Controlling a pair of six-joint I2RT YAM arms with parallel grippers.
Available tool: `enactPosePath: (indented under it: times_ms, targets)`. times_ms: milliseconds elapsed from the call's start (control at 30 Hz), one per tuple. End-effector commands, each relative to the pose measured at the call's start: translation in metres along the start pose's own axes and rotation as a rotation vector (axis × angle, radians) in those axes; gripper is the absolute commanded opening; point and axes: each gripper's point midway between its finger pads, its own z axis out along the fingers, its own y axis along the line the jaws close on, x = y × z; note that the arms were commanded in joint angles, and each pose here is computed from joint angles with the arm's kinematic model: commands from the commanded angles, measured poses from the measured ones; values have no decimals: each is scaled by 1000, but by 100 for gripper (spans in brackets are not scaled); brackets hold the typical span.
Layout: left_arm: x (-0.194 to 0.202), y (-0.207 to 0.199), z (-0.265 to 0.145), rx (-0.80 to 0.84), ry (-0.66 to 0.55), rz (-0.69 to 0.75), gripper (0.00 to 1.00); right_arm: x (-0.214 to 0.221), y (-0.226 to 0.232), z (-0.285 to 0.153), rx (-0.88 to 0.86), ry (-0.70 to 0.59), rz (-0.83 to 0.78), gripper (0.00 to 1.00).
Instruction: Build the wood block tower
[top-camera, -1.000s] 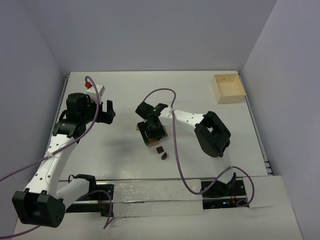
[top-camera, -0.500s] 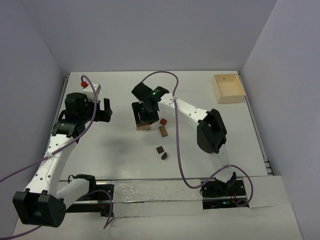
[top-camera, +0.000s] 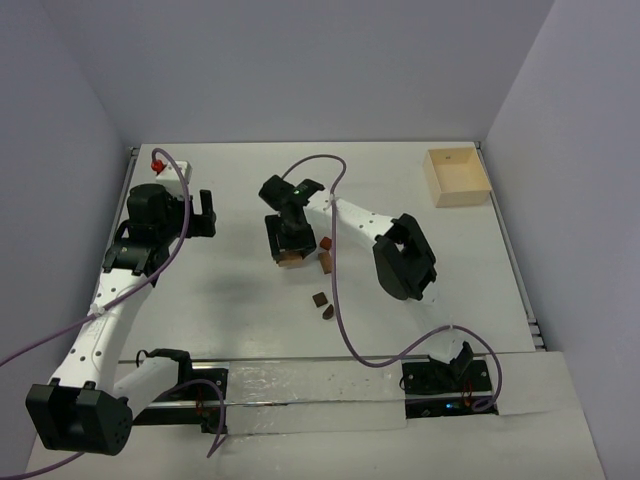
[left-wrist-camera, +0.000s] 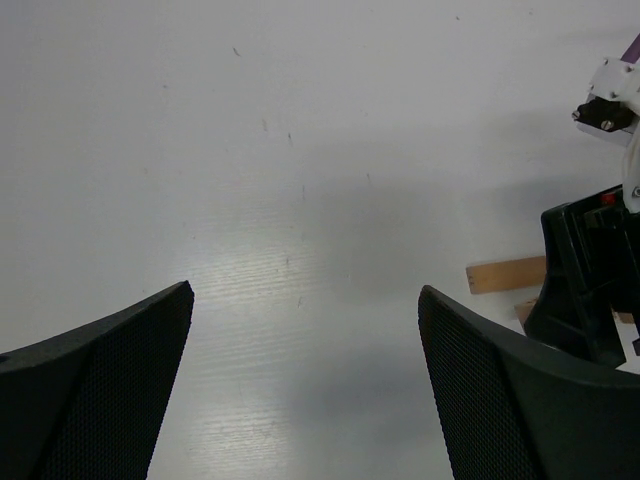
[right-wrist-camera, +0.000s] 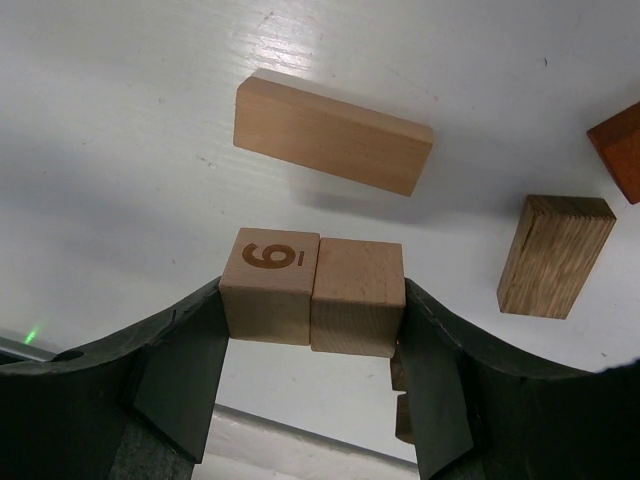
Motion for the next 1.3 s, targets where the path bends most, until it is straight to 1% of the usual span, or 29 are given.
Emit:
enactPosePath:
  times_ms: [0, 167, 333, 633, 867, 1267]
  targets:
    - [-24, 9, -3, -48, -82, -27, 99, -27, 8, -18, -11, -85, 30, 0]
    - [-23, 10, -2, -53, -81, -27, 99, -29, 0, -8, 34, -91, 58, 0]
    - [-23, 14, -1, -77, -85, -30, 99, -26, 2, -1, 28, -72, 65, 0]
    - [-23, 14, 1, -79, -84, -36, 99, -39, -2, 2, 18, -84, 88, 0]
    - [-22, 14, 1, -75, -84, -38, 99, -50, 3, -1, 8, -116, 94, 0]
    - [-21, 13, 3, -74, -82, -44, 99, -50, 1, 8, 29, -117, 97, 0]
